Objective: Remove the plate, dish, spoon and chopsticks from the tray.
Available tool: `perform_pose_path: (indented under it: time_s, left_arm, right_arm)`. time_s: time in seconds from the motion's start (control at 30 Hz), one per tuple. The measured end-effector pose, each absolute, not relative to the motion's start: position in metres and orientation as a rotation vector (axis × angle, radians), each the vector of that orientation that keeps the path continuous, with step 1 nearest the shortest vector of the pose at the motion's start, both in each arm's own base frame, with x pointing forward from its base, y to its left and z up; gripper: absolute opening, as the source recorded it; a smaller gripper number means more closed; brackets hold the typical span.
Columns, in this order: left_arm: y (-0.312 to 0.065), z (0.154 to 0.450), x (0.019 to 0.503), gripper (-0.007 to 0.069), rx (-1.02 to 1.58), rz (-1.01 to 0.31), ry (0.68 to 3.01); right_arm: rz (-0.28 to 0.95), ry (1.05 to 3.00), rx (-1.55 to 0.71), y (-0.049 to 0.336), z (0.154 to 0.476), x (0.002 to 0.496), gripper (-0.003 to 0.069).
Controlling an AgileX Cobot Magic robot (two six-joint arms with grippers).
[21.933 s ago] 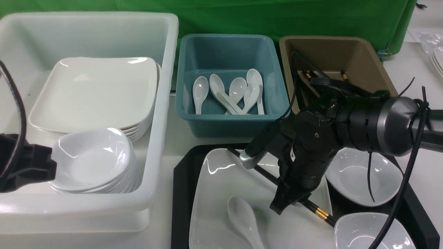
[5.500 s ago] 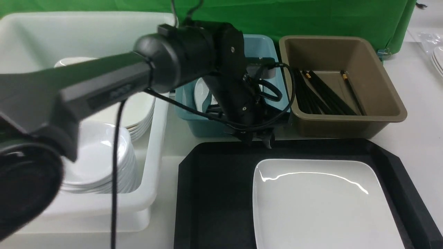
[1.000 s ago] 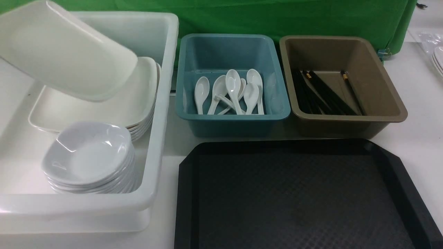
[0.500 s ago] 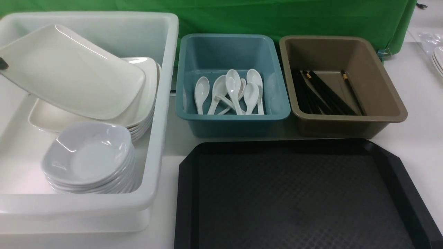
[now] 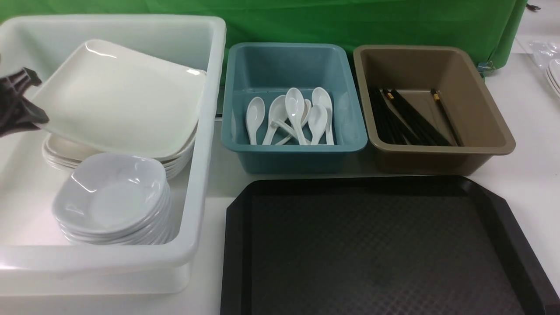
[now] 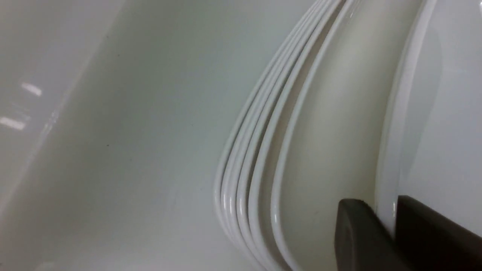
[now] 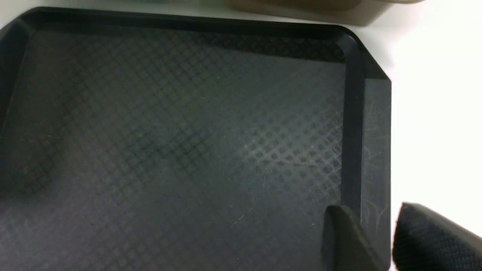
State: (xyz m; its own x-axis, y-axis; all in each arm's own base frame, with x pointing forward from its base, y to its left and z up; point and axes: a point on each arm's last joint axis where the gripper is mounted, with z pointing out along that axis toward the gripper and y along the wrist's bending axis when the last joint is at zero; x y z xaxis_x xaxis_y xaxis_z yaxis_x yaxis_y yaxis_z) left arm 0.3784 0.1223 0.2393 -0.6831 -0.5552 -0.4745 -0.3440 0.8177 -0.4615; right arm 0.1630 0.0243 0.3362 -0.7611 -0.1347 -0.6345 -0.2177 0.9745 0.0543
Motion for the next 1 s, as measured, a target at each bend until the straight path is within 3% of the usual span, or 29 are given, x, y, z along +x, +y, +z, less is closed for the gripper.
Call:
perform_pose_path:
  time_s: [0.37,0.47,0.57,0.7,0.77,0.8,0.83,0.9,1.0]
  left_arm:
    - [0.120,0.235,0.373,0.0379,-0.549,-0.292,2.504]
    - [0.121,0.250,0.372,0.0426,-0.518,-0.257,2.477]
    - [0.117,0.285,0.368,0.0440,-0.476,-0.244,2.399]
    - [0.101,0.317,0.362,0.0366,-0.387,-0.255,2.361]
    - [0.082,0.331,0.358,0.0280,-0.313,-0.278,2.357]
    - [0.067,0.341,0.353,0.0197,-0.248,-0.295,2.358]
    - [0.063,0.343,0.352,0.0172,-0.229,-0.300,2.357]
    - [0.034,0.359,0.342,0.0050,-0.086,-0.327,2.354]
    - [0.003,0.376,0.329,0.0013,0.057,-0.355,2.326]
  right_arm:
    - [0.174,2.446,-0.243,0.025,0.336,0.163,0.0238]
    - [0.174,2.448,-0.243,0.025,0.336,0.163,0.0238]
    - [0.175,2.452,-0.244,0.025,0.336,0.162,0.0238]
    - [0.173,2.437,-0.249,0.025,0.341,0.163,0.0238]
    - [0.171,2.415,-0.252,0.025,0.350,0.163,0.0235]
    - [0.164,2.391,-0.268,0.025,0.359,0.163,0.0224]
    - [0.161,2.382,-0.275,0.025,0.362,0.162,0.0219]
    - [0.144,2.313,-0.306,0.025,0.383,0.157,0.0156]
    - [0.128,2.182,-0.305,0.024,0.410,0.141,0.0057]
